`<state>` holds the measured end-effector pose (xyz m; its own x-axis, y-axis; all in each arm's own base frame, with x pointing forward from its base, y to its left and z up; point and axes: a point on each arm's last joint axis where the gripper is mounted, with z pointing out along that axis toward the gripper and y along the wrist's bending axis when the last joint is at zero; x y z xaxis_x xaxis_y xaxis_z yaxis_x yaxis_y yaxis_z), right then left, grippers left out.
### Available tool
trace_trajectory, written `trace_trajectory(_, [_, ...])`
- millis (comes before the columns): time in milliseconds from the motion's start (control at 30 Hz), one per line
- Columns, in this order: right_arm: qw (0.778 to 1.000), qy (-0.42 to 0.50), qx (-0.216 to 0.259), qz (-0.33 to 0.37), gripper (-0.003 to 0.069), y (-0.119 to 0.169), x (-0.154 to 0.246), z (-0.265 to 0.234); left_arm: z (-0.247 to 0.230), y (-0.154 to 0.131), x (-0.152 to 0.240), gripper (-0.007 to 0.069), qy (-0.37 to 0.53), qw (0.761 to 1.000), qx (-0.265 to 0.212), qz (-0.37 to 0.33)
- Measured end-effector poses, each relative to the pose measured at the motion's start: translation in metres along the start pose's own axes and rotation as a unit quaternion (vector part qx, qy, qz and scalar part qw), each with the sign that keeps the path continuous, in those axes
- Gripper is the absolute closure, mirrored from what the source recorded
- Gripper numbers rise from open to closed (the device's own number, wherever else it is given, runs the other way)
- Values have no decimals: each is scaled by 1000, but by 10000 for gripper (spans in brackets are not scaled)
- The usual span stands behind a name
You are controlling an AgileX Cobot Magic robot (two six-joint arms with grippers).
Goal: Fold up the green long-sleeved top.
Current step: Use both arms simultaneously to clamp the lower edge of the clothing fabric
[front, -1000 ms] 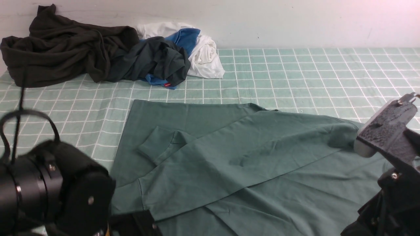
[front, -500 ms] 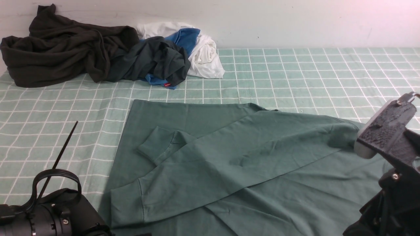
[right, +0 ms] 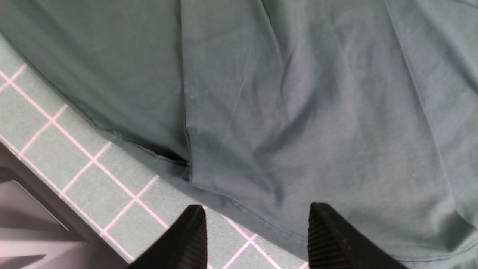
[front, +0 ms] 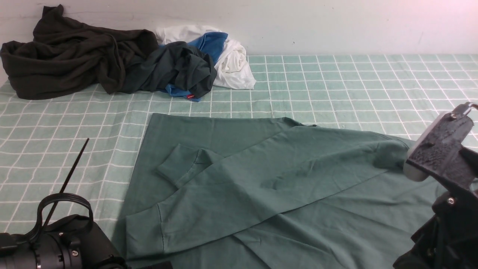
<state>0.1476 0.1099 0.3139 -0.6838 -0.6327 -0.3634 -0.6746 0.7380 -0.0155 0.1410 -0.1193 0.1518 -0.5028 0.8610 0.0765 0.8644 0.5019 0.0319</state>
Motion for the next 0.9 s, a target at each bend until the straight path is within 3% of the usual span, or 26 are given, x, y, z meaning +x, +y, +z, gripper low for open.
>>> trace_trajectory(167, [996, 15, -2, -85, 282, 0, 6, 8, -14, 2, -2, 619, 15, 1000, 3, -3])
trace_trajectory(300, [981, 79, -11, -176, 181, 0, 26, 44, -30, 1, 5, 619, 8, 1000, -1, -6])
trace_trajectory(400, [973, 106, -6, -203, 148, -3, 37, 69, -33, -1, 8, 619, 5, 1000, 1, -9])
trace_trajectory(633, [952, 155, 18, -263, 143, -11, 58, 126, -33, -2, 9, 619, 7, 1000, 6, -11])
trace_trajectory(900, [942, 175, 22, -286, 162, -14, 57, 151, -32, -2, 9, 619, 7, 1000, 7, -12])
